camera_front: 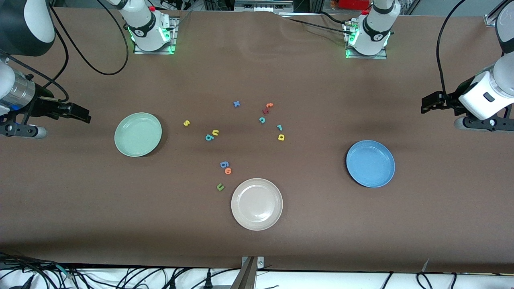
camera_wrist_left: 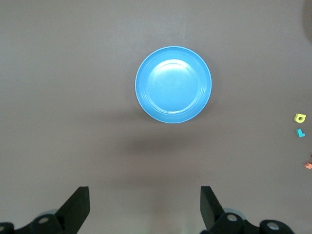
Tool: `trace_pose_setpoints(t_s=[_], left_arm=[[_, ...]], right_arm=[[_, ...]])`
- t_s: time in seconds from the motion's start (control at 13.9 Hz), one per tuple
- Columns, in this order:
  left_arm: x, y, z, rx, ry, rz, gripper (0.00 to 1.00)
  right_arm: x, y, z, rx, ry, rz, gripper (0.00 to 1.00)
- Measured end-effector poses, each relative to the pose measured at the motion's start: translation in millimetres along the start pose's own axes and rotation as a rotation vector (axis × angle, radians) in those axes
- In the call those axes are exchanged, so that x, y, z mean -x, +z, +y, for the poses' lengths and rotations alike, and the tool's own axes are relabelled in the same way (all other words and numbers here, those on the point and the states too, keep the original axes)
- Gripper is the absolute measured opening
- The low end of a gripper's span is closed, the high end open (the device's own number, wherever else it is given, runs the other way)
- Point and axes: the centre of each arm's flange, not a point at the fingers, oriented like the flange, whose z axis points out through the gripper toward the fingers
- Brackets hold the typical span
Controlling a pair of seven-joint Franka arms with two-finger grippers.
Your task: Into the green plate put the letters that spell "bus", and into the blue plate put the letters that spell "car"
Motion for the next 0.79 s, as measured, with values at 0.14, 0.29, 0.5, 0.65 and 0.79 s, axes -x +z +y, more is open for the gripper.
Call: trace_pose_setpoints(t_s=[0.14, 0.29, 0.5, 0.65, 0.79], left_arm=[[0.0, 0.0, 0.0, 0.000, 0.000, 0.000, 1.00], [0.0, 0.0, 0.0, 0.000, 0.000, 0.000, 1.00], [0.0, 0.0, 0.0, 0.000, 0.000, 0.000, 1.00], [0.0, 0.0, 0.0, 0.000, 0.000, 0.000, 1.00], [0.0, 0.0, 0.2, 0.000, 0.000, 0.000, 1.00]], right_arm=[[-0.1, 0.0, 1.1, 0.000, 0.002, 0.000, 1.00], [-0.3, 0.0, 2.8, 0.000, 0.005, 0.000, 1.00], [-0.4, 0.0, 3.3, 0.000, 0.006, 0.000, 1.00], [-0.4, 0.0, 3.4, 0.000, 0.006, 0.000, 1.00], [-0.4, -0.1, 3.4, 0.001, 0.006, 0.000, 1.00]])
